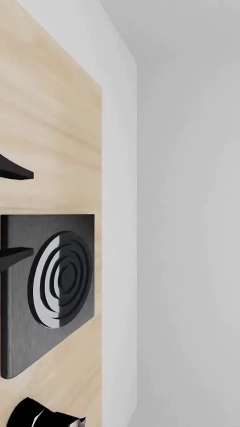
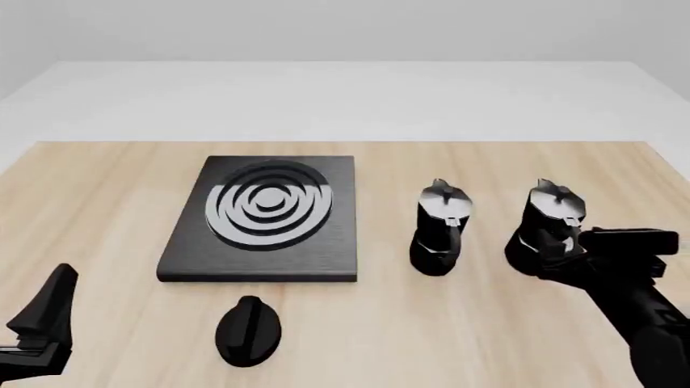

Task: Put the right moka pot on the stove.

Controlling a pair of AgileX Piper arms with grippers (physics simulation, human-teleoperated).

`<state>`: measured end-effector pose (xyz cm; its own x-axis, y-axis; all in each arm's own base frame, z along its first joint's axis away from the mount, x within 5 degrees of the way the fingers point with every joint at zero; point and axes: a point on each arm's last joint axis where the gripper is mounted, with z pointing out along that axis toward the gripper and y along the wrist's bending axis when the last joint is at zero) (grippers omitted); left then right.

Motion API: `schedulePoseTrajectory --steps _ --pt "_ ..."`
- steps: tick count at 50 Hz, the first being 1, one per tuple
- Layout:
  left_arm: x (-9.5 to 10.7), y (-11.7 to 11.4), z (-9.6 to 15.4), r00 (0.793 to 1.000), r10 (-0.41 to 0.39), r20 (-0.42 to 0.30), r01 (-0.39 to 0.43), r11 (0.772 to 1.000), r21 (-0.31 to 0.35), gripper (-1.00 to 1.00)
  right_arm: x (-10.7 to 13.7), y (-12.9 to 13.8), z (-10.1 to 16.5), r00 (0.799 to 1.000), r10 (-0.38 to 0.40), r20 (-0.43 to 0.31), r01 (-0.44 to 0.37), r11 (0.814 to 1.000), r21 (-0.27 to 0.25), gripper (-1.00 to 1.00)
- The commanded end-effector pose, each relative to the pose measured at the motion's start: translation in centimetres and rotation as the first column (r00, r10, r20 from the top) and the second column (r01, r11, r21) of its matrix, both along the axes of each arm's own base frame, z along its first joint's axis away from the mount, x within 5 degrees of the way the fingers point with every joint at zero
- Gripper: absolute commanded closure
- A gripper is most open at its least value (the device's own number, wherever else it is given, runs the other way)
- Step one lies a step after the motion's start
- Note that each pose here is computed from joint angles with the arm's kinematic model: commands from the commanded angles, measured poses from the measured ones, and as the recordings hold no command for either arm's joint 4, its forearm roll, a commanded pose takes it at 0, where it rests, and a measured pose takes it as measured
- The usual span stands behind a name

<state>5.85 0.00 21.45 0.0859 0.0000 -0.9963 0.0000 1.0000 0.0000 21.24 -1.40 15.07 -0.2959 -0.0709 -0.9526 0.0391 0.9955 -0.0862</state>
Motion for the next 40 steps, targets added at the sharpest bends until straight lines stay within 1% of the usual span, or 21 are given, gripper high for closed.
schedulePoseTrajectory --steps 1,2,3,4,7,14,23,25,26,30,31,37,39,40 --pt "0.0 0.0 0.0 1.0 0.0 0.0 0.0 1.0 0.0 -1.0 0.5 -0.1 -0.4 1.0 -0.002 -0.005 0.002 1.0 0.0 -1.0" --pt "0.0 0.0 0.0 1.0 0.0 0.0 0.0 1.0 0.0 -1.0 0.5 -0.1 -0.5 1.0 -0.003 -0.003 0.003 1.0 -0.001 -1.0" --pt "0.0 0.0 0.0 1.0 0.0 0.0 0.0 1.0 0.0 -1.0 0.2 -0.7 -0.2 1.0 -0.027 0.009 0.027 1.0 -0.01 -1.0" --pt "0.0 0.0 0.0 1.0 0.0 0.0 0.0 1.0 0.0 -1.0 0.2 -0.7 -0.4 1.0 -0.024 0.005 0.024 1.0 -0.02 1.0" --pt "0.0 0.0 0.0 1.0 0.0 0.0 0.0 1.0 0.0 -1.0 0.0 -0.5 -0.5 1.0 -0.021 0.003 0.021 1.0 -0.008 1.0" --pt "0.0 0.0 0.0 1.0 0.0 0.0 0.0 1.0 0.0 -1.0 0.1 -0.2 -0.7 1.0 -0.01 0.0 0.01 1.0 -0.001 1.0" --pt "0.0 0.0 0.0 1.0 0.0 0.0 0.0 1.0 0.0 -1.0 -0.2 0.0 0.1 1.0 -0.004 0.01 0.004 1.0 0.006 1.0" --pt "0.0 0.0 0.0 1.0 0.0 0.0 0.0 1.0 0.0 -1.0 -0.3 -0.3 0.7 1.0 -0.016 0.024 0.016 1.0 0.004 1.0" --pt "0.0 0.0 0.0 1.0 0.0 0.0 0.0 1.0 0.0 -1.0 -0.3 -0.3 1.0 0.999 -0.019 0.029 0.018 1.0 0.011 1.0" --pt "0.0 0.0 0.0 1.0 0.0 0.0 0.0 1.0 0.0 -1.0 -0.2 -0.3 1.8 0.999 -0.016 0.048 0.016 1.0 0.008 1.0" --pt "0.0 0.0 0.0 1.0 0.0 0.0 0.0 1.0 0.0 -1.0 -0.3 -0.2 2.3 0.998 -0.015 0.054 0.015 1.0 0.01 1.0" --pt "0.0 0.0 0.0 1.0 0.0 0.0 0.0 1.0 0.0 -1.0 -0.2 0.0 3.8 0.997 0.0 0.076 0.0 1.0 -0.01 1.0" --pt "0.0 0.0 0.0 1.0 0.0 0.0 0.0 1.0 0.0 -1.0 0.0 0.3 4.1 0.997 0.02 0.077 -0.018 0.999 -0.029 1.0" --pt "0.0 0.0 0.0 1.0 0.0 0.0 0.0 1.0 0.0 -1.0 0.0 0.2 4.3 0.997 0.017 0.079 -0.015 1.0 -0.026 1.0"
